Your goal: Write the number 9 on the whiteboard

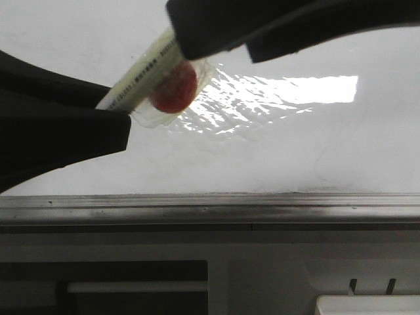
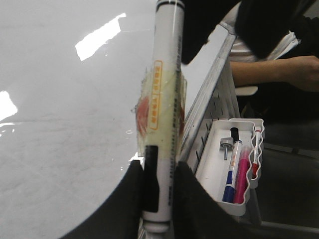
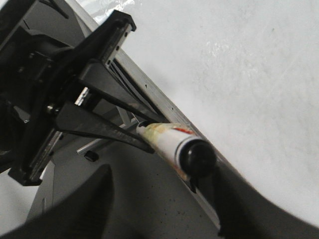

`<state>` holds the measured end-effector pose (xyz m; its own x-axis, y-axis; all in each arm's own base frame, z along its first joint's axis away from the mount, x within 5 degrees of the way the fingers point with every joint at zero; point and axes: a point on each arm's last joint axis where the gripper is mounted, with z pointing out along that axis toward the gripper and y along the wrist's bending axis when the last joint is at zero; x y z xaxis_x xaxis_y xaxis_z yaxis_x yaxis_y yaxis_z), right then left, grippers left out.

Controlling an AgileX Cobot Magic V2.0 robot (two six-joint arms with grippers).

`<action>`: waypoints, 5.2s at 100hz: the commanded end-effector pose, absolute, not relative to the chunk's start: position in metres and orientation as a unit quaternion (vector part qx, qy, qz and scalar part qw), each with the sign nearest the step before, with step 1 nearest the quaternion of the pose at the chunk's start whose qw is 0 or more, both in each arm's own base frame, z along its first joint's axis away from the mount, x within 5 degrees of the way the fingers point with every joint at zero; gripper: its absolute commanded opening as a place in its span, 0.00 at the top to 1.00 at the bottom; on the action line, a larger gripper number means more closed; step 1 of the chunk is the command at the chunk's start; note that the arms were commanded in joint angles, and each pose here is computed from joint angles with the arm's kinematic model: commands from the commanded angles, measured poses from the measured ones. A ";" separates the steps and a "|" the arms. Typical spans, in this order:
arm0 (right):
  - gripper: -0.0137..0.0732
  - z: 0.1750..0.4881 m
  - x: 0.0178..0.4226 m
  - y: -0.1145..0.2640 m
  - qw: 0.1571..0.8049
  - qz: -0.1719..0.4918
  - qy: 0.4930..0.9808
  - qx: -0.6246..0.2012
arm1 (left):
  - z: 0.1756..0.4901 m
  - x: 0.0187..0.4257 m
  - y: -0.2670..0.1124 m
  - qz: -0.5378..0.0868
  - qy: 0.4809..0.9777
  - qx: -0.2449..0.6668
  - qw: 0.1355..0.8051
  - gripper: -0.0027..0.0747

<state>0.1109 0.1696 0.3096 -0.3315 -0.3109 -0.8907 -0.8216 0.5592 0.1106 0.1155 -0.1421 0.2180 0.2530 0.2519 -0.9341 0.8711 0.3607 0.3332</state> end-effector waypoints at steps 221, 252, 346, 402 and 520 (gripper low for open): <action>0.90 0.398 0.214 0.142 0.553 0.258 0.775 -0.165 | 0.278 0.101 -0.097 -0.281 0.589 0.278 0.705 0.63; 0.90 0.374 0.239 0.182 0.489 0.258 0.808 -0.204 | 0.278 0.101 -0.097 -0.281 0.589 0.278 0.705 0.63; 0.90 0.340 0.216 0.162 0.382 0.237 0.870 -0.205 | 0.277 0.102 -0.097 -0.279 0.593 0.279 0.702 0.63; 0.90 0.363 0.164 0.205 0.379 0.330 0.820 -0.274 | 0.241 0.110 -0.131 -0.272 0.613 0.406 0.620 0.63; 0.71 0.362 0.155 0.209 0.328 0.377 0.830 -0.248 | 0.233 0.115 -0.138 -0.292 0.622 0.400 0.606 0.99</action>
<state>0.1589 0.2102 0.3409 -0.6678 -0.2556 -0.6990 -0.6647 0.6274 0.4056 0.1133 -0.1338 0.2176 0.0445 0.2542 -0.9661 0.8519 0.4955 0.1696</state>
